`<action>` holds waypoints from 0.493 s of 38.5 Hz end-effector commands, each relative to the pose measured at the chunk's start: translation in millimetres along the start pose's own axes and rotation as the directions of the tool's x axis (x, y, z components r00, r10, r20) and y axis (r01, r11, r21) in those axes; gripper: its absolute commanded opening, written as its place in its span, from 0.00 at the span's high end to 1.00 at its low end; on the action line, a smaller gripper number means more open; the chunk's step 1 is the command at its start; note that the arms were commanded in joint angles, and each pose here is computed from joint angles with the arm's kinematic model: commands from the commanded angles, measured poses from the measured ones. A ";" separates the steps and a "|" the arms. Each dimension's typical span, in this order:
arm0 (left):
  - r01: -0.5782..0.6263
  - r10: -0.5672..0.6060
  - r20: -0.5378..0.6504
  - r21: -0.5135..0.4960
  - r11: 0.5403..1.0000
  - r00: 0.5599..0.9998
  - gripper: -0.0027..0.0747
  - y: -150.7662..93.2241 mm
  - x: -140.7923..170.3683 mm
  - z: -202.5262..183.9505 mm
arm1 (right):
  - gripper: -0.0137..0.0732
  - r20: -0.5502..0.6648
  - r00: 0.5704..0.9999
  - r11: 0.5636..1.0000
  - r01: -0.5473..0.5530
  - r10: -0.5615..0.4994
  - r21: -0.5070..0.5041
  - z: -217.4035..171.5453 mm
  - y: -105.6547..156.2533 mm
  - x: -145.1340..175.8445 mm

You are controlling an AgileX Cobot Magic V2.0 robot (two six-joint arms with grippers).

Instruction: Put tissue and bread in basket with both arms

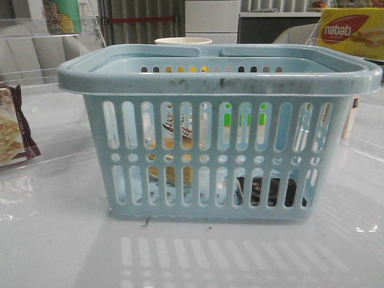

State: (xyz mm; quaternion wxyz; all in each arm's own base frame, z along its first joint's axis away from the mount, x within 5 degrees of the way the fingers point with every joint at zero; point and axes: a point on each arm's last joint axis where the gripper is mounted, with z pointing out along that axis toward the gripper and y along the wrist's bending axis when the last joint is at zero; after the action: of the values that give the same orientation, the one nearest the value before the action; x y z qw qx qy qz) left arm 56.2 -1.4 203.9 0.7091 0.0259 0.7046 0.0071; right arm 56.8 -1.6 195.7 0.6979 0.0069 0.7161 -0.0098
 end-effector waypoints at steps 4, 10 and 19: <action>0.005 -0.005 0.110 0.007 1.000 0.994 0.84 -0.3 -9.1 -1.9 | 0.78 0.139 0.990 1.000 0.002 -0.002 0.000 -2.1 0.4 -11.4; 0.005 -0.005 0.110 0.007 1.000 0.994 0.84 -0.3 -9.1 -1.9 | 0.78 0.137 0.991 1.000 0.002 -0.002 0.000 -2.1 0.3 -11.2; 0.005 -0.005 0.110 0.007 1.000 0.994 0.84 -0.3 -9.1 -1.9 | 0.78 0.197 0.980 1.000 -0.013 0.013 -0.004 -3.0 0.5 -16.7</action>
State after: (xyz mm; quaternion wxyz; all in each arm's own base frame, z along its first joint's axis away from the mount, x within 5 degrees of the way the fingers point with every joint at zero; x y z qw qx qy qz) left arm 56.2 -1.4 203.9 0.7091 0.0259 0.7046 0.0071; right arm 56.9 -1.5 200.2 0.7173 0.0091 0.6967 -0.0083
